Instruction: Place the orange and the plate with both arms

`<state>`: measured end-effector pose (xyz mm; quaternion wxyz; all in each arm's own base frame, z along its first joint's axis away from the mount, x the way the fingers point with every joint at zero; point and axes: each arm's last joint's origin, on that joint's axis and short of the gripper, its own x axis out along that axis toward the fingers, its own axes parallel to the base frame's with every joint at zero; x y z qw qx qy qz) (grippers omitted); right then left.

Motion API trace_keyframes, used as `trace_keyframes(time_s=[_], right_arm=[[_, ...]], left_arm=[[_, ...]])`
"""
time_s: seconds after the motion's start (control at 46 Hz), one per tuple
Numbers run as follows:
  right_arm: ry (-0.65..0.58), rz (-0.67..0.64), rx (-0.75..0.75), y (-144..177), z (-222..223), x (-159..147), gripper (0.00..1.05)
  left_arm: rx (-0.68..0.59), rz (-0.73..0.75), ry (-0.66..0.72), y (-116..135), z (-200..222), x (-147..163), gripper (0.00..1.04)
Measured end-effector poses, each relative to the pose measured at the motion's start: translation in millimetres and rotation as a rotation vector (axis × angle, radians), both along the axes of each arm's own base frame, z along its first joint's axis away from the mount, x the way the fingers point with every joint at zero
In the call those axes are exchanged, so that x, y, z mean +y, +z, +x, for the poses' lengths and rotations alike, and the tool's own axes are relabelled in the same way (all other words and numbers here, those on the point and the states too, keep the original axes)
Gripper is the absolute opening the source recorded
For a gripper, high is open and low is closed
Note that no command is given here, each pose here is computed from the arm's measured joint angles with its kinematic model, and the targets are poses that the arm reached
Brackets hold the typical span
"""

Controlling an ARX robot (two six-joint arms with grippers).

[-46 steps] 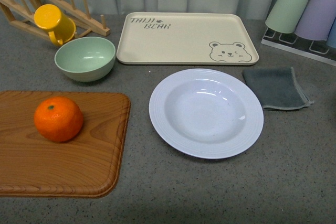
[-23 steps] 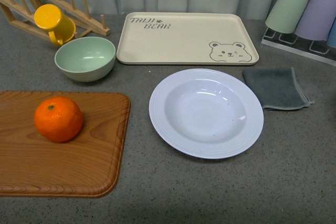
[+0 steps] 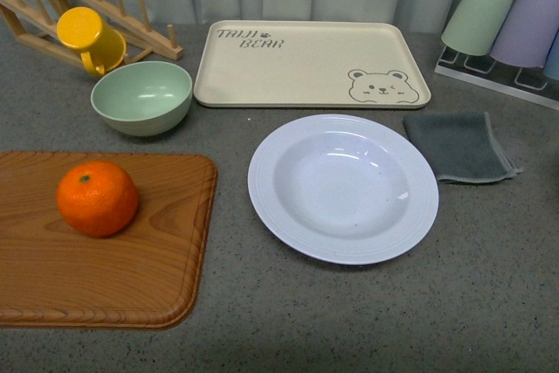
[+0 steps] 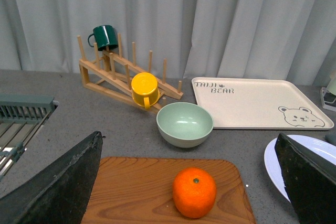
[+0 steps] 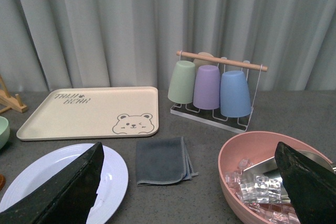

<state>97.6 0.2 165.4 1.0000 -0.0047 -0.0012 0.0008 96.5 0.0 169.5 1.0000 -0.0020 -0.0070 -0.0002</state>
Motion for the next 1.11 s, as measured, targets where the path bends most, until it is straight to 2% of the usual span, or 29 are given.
trace_keyframes(time_s=[0.456, 0.478, 0.565, 0.63, 0.912, 1.108], right_arm=[[0.000, 0.000, 0.000, 0, 0, 0, 0.96], [0.000, 0.000, 0.000, 0, 0, 0, 0.96], [-0.001, 0.000, -0.001, 0, 0, 0, 0.96], [0.000, 0.000, -0.001, 0, 0, 0, 0.96], [-0.001, 0.000, -0.001, 0, 0, 0, 0.96], [0.000, 0.000, -0.001, 0, 0, 0, 0.96]], left_arm=[[0.000, 0.000, 0.000, 0, 0, 0, 0.98], [0.008, -0.004, 0.008, 0, 0, 0, 0.98], [0.166, -0.065, 0.203, -9, 4, 1, 0.98], [0.194, -0.086, 0.222, -11, 9, 2, 0.98], [0.324, -0.132, 0.065, -1, 61, -17, 0.98], [0.438, -0.074, 0.006, -5, 103, -33, 0.98]])
